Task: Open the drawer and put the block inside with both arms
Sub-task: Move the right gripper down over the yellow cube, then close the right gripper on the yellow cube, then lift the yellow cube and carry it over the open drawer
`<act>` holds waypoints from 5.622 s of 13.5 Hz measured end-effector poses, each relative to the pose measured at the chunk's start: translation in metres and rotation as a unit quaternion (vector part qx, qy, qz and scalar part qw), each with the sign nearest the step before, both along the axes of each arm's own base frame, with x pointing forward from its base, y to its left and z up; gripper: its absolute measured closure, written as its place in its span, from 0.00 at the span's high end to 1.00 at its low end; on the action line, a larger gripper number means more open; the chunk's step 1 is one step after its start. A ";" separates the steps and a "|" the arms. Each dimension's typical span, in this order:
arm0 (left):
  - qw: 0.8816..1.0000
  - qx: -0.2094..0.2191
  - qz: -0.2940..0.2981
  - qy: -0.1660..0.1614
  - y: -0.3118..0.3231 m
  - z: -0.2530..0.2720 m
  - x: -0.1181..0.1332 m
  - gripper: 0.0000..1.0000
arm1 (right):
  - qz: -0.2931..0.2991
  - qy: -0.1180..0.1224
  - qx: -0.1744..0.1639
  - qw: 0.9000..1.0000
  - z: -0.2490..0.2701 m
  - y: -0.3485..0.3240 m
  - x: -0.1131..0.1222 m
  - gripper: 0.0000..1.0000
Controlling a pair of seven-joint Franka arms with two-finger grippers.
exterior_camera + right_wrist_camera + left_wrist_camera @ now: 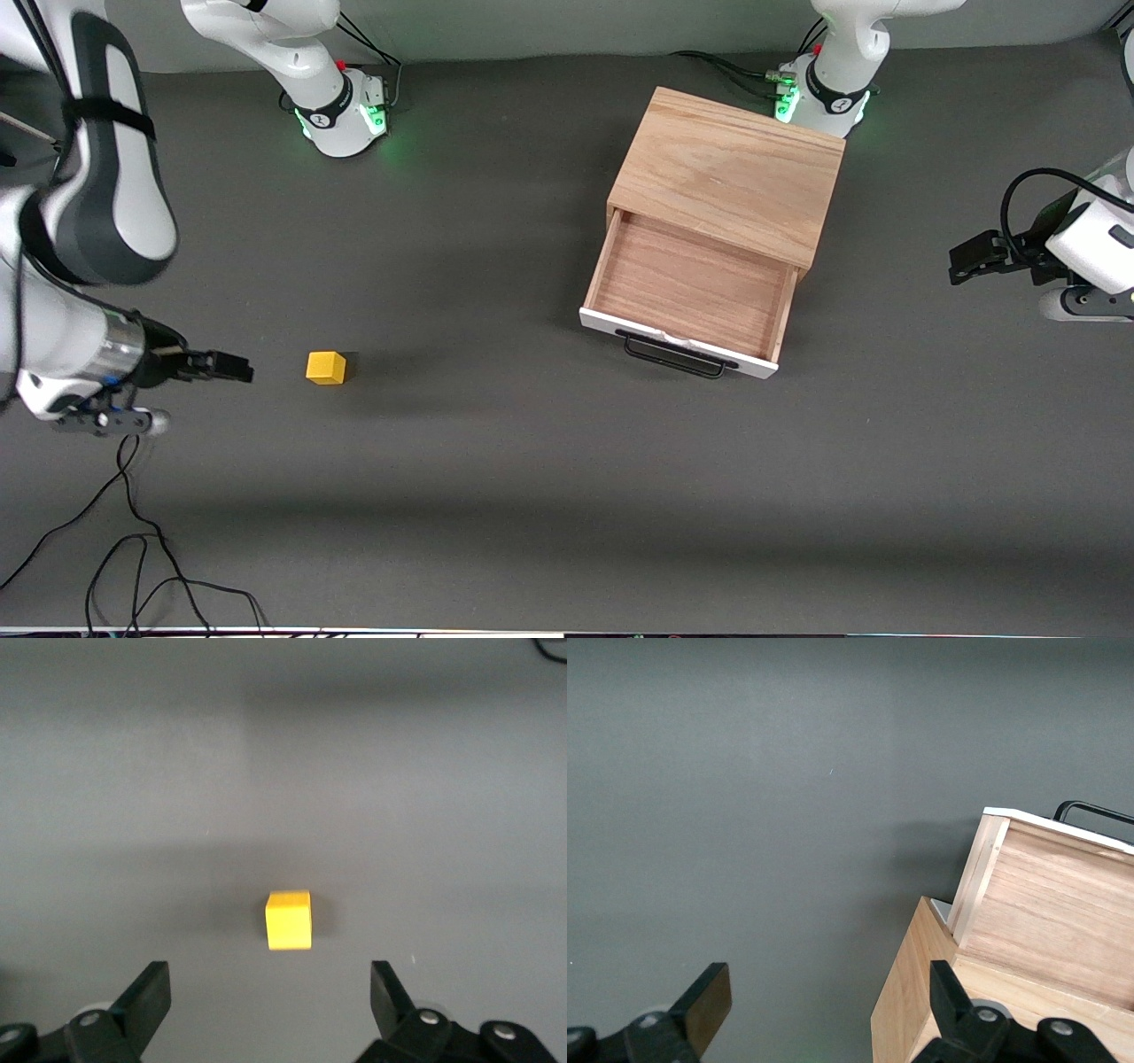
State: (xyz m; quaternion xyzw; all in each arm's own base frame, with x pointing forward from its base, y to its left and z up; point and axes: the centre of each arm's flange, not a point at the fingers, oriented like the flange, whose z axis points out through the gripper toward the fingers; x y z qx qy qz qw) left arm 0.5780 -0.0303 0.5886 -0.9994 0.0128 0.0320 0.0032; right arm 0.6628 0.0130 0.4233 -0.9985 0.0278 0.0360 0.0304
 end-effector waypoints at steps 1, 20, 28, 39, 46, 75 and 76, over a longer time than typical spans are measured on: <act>1.000 0.000 0.000 0.000 0.000 0.000 0.000 1.00 | 0.009 0.007 -0.002 1.000 -0.021 0.007 0.005 1.00; 1.000 0.008 -0.001 -0.003 0.001 0.001 0.001 1.00 | 0.027 -0.010 -0.046 0.999 -0.193 0.039 -0.092 1.00; 1.000 0.008 -0.001 -0.003 0.001 0.001 0.001 1.00 | 0.022 -0.018 -0.052 0.998 -0.228 0.018 -0.094 0.99; 1.000 0.008 -0.001 -0.003 0.001 0.001 0.001 1.00 | 0.028 -0.028 -0.050 0.998 -0.227 0.026 -0.090 0.55; 1.000 0.008 -0.003 -0.003 -0.001 0.001 0.001 1.00 | 0.038 0.043 -0.058 0.997 -0.080 0.077 -0.045 0.55; 1.000 0.008 -0.003 -0.003 0.000 0.001 0.001 1.00 | -0.062 -0.008 0.020 0.998 -0.006 0.570 -0.178 0.55; 1.000 0.008 -0.003 -0.003 0.000 0.001 0.001 1.00 | -0.064 -0.009 0.020 0.998 -0.019 0.576 -0.179 0.55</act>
